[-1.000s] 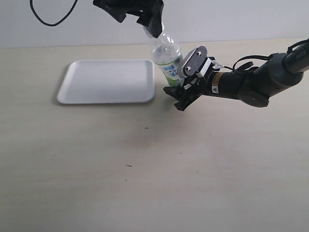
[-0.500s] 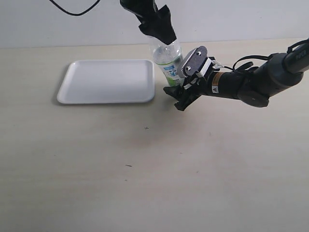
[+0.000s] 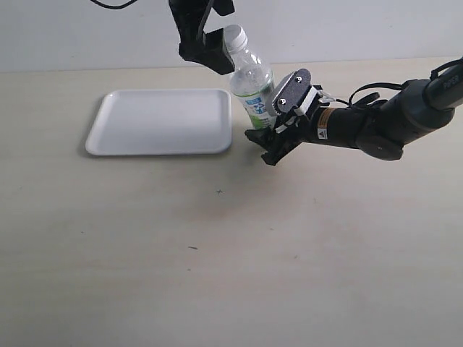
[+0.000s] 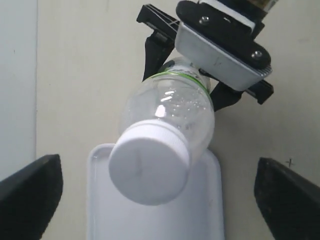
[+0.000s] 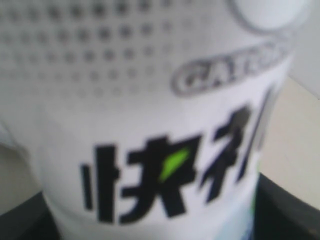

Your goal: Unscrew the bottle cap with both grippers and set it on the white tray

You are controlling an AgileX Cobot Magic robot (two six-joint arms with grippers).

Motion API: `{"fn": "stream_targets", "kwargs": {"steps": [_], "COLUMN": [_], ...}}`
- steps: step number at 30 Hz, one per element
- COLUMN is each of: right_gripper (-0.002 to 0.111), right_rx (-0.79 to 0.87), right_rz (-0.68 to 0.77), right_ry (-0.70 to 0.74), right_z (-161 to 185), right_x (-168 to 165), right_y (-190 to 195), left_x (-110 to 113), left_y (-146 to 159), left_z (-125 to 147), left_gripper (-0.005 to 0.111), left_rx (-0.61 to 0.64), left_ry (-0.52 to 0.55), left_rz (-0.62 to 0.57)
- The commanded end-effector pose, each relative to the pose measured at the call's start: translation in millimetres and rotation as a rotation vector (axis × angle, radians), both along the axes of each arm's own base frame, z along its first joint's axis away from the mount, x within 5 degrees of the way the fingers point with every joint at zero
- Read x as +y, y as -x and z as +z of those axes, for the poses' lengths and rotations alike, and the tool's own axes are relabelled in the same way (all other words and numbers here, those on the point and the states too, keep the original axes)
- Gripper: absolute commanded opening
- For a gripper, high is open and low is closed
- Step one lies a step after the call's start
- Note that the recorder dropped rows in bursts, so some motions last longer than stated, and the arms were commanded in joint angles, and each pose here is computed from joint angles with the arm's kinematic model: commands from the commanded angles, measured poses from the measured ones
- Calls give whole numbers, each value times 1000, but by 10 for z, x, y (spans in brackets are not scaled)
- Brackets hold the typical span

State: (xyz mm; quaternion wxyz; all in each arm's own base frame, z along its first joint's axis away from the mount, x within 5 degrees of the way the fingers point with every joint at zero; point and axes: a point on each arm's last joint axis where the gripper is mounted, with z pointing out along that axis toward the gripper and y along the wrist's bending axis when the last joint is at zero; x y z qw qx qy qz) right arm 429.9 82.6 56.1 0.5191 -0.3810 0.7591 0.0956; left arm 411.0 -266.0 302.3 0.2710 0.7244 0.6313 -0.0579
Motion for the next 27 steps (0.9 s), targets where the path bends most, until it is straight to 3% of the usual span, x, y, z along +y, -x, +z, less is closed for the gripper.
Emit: {"fn": "stream_targets", "kwargs": {"steps": [1, 6, 17, 19, 23, 27], "right_gripper": [0, 0, 0, 0, 0, 0], "right_rx": [-7, -1, -3, -3, -3, -3], "right_rz": [5, 0, 19, 19, 19, 19], "right_ry": [1, -19, -6, -6, -6, -6], "right_z": [34, 40, 35, 35, 35, 35], "right_x": [11, 15, 23, 23, 23, 23], "right_y": [-2, -3, 6, 6, 6, 6], "left_x": [23, 36, 28, 28, 23, 20], "left_y": [11, 2, -13, -13, -10, -8], "left_z": [73, 69, 79, 79, 80, 82], "left_gripper": [101, 101, 99, 92, 66, 57], "left_rx": [-76, -143, -181, -185, -194, -206], "left_ry": [-28, -79, -81, -84, -84, -87], "left_rz": [-98, -203, -233, -241, -262, -285]}}
